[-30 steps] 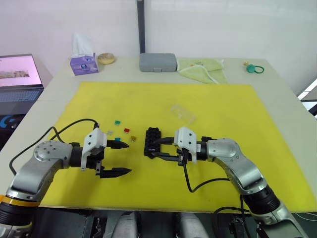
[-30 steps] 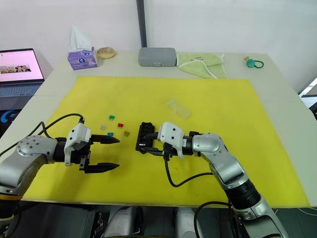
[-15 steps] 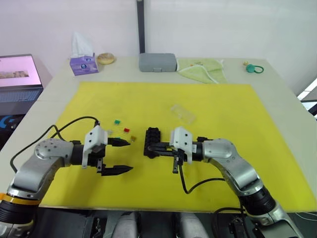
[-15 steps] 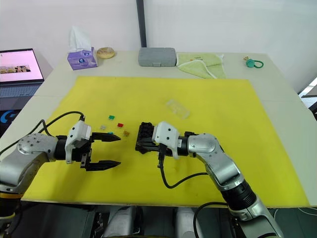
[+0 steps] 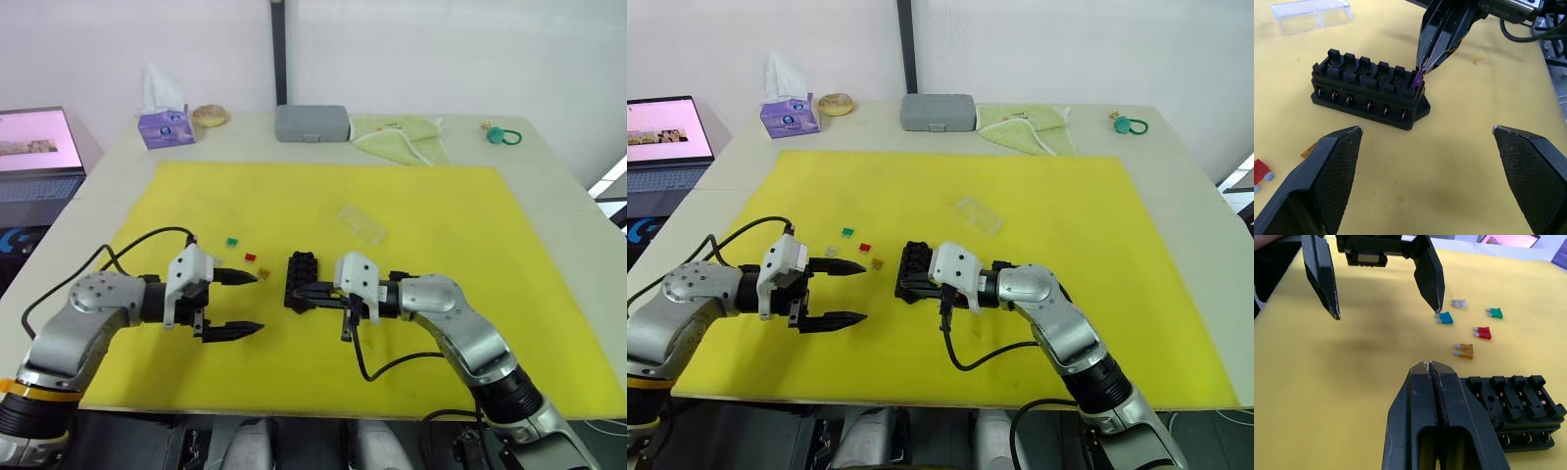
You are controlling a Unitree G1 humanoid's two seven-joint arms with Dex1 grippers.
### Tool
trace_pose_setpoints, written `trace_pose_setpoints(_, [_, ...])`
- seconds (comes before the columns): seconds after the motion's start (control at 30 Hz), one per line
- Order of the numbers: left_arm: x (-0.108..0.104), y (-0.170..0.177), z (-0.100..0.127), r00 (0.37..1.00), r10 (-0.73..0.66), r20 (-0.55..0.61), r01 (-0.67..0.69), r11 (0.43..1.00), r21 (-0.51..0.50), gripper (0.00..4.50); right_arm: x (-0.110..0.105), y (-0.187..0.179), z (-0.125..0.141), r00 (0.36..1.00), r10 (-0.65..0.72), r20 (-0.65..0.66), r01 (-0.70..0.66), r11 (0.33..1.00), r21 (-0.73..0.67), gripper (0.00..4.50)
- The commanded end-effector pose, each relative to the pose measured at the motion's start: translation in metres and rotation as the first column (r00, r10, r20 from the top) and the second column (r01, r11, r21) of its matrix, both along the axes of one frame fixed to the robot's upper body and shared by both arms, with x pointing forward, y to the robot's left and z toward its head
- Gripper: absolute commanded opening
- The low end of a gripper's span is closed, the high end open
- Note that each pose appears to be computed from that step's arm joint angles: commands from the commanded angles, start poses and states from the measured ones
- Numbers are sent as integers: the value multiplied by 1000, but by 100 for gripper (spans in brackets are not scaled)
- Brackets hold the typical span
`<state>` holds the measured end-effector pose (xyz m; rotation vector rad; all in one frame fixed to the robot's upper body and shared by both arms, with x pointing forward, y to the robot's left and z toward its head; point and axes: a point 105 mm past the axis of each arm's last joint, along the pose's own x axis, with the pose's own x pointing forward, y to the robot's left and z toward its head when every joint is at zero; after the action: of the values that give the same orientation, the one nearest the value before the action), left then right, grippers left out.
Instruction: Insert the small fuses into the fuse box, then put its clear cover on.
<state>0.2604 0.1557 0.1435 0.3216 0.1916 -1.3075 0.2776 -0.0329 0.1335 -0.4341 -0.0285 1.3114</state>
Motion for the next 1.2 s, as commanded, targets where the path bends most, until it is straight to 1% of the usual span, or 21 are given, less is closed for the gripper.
trace_pose_setpoints(0.03, [1, 1, 6, 999, -4, 38, 4, 1000, 2, 450, 0, 2, 1, 1000, 14, 25, -14, 1000, 0, 8])
trace_pose_setpoints(0.2, [2, 1, 6, 999, -1, 41, 1, 1000, 5, 450, 5, -1, -6, 1000, -5, 25, 5, 1000, -14, 8])
trace_pose_setpoints(0.53, [2, 2, 5, 999, 6, 43, -6, 1000, 5, 450, 12, -1, -9, 999, -23, 31, 23, 1000, -20, 8])
trace_pose_setpoints(0.63, [3, 2, 5, 999, 8, 45, -9, 1000, 5, 450, 11, -1, -10, 999, -19, 29, 20, 999, -30, 8])
trace_pose_setpoints(0.9, [4, 2, 4, 999, 16, 47, -16, 1000, 6, 450, 2, -2, -17, 1000, 13, 3, -13, 999, -45, 8])
trace_pose_setpoints(1.2, [7, 2, 5, 998, 22, 57, -23, 1000, 6, 450, 12, -5, -25, 999, -34, 8, 34, 996, -77, 8])
